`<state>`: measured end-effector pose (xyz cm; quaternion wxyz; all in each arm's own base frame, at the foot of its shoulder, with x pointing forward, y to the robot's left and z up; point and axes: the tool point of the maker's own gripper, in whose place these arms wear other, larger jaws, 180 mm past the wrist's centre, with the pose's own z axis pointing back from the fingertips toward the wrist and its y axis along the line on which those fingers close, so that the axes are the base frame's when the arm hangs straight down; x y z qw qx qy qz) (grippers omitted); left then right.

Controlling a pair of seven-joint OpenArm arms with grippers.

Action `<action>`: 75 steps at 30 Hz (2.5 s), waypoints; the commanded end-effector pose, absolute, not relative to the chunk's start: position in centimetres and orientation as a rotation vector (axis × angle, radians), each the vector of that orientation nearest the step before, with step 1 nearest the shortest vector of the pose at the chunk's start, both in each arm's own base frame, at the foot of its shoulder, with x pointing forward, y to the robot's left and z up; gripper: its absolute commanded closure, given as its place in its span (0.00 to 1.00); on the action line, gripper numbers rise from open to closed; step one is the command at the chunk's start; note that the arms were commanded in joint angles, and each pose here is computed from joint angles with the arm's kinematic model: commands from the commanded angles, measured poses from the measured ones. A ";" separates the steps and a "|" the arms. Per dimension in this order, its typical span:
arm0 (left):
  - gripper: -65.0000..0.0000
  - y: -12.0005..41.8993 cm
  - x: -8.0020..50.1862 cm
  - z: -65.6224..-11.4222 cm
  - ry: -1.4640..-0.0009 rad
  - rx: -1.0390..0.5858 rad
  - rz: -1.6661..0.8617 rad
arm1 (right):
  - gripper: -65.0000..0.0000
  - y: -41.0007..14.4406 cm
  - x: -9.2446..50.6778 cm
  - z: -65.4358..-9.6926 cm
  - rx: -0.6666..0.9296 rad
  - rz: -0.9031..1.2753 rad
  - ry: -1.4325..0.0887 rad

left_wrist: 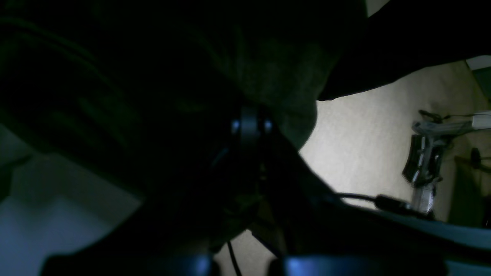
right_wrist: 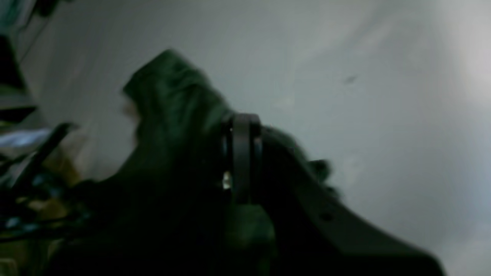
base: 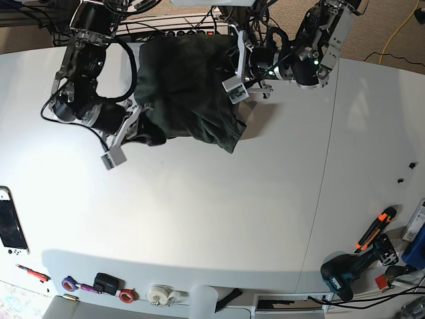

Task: Layout the t-shirt on the table in an organized manner, then fold the t-shirt properly

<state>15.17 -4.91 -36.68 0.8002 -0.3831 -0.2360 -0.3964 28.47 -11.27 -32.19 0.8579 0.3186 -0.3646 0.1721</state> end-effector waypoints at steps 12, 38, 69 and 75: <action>1.00 -4.9 15.9 -36.3 -0.548 -0.796 -0.867 | 1.00 -13.8 29.1 -36.0 0.563 0.278 -0.720; 1.00 -2.8 30.6 -36.9 -0.753 -0.492 -0.769 | 1.00 -20.1 31.3 -32.8 0.468 0.104 -0.919; 1.00 10.8 39.8 -32.8 -0.848 -0.084 -0.633 | 1.00 3.3 19.2 -29.1 1.264 0.681 -0.539; 1.00 10.8 39.6 -33.0 -0.850 -0.085 -0.630 | 1.00 3.8 15.2 -33.1 1.186 0.703 -0.395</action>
